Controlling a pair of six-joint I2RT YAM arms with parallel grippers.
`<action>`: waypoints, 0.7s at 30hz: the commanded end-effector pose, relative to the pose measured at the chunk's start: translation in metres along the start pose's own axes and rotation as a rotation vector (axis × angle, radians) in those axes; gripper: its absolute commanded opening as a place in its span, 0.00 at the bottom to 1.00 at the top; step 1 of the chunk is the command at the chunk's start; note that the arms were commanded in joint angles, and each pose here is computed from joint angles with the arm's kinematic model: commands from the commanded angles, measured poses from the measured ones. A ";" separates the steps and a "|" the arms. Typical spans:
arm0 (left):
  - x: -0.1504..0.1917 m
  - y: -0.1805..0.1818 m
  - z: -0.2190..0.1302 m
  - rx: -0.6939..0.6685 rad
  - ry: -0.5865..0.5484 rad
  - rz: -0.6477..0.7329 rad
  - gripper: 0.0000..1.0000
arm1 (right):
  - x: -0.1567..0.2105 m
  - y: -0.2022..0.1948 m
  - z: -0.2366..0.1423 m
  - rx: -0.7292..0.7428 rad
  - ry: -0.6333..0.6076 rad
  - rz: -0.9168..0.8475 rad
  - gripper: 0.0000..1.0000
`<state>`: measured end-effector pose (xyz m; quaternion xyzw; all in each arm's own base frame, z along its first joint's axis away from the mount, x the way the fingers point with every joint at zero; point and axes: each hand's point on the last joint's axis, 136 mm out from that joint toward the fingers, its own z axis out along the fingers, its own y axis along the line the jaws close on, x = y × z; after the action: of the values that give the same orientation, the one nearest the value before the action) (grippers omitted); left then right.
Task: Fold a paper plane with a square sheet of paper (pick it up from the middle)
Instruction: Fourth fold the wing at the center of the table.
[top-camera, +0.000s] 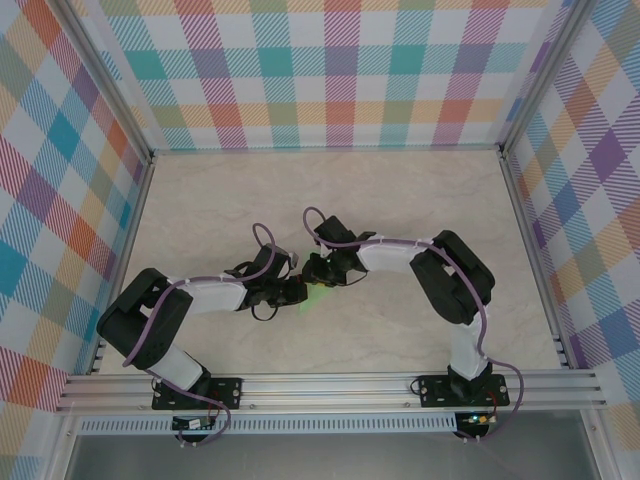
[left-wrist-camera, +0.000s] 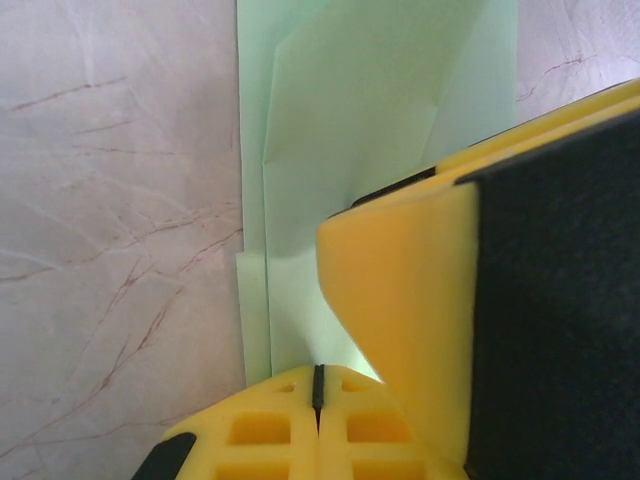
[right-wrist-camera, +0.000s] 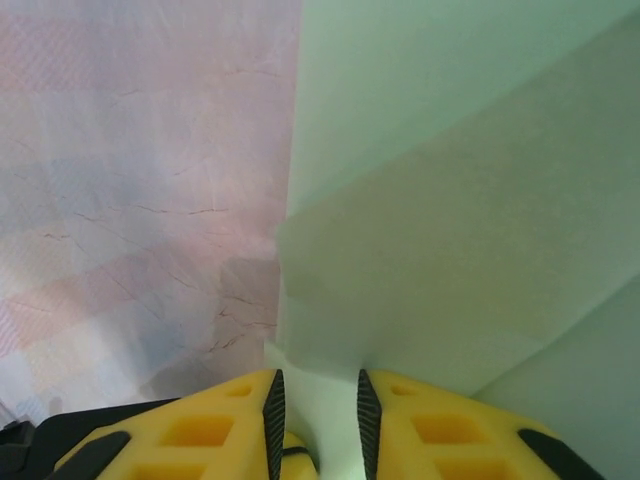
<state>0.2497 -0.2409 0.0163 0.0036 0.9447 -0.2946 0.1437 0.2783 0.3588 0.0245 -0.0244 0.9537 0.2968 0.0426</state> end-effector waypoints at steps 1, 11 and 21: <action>0.055 0.054 -0.001 -0.203 0.179 -0.060 0.01 | -0.004 0.007 -0.018 0.027 -0.039 -0.025 0.29; 0.054 0.055 -0.001 -0.203 0.170 -0.067 0.01 | -0.013 0.029 -0.027 -0.169 -0.040 0.030 0.10; 0.055 0.057 0.001 -0.209 0.176 -0.067 0.01 | -0.015 0.006 0.007 -0.171 0.002 0.112 0.00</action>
<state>0.2497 -0.2407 0.0162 0.0034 0.9449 -0.2941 0.1436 0.2960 0.3703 0.0438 0.0119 0.9249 0.3773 0.0449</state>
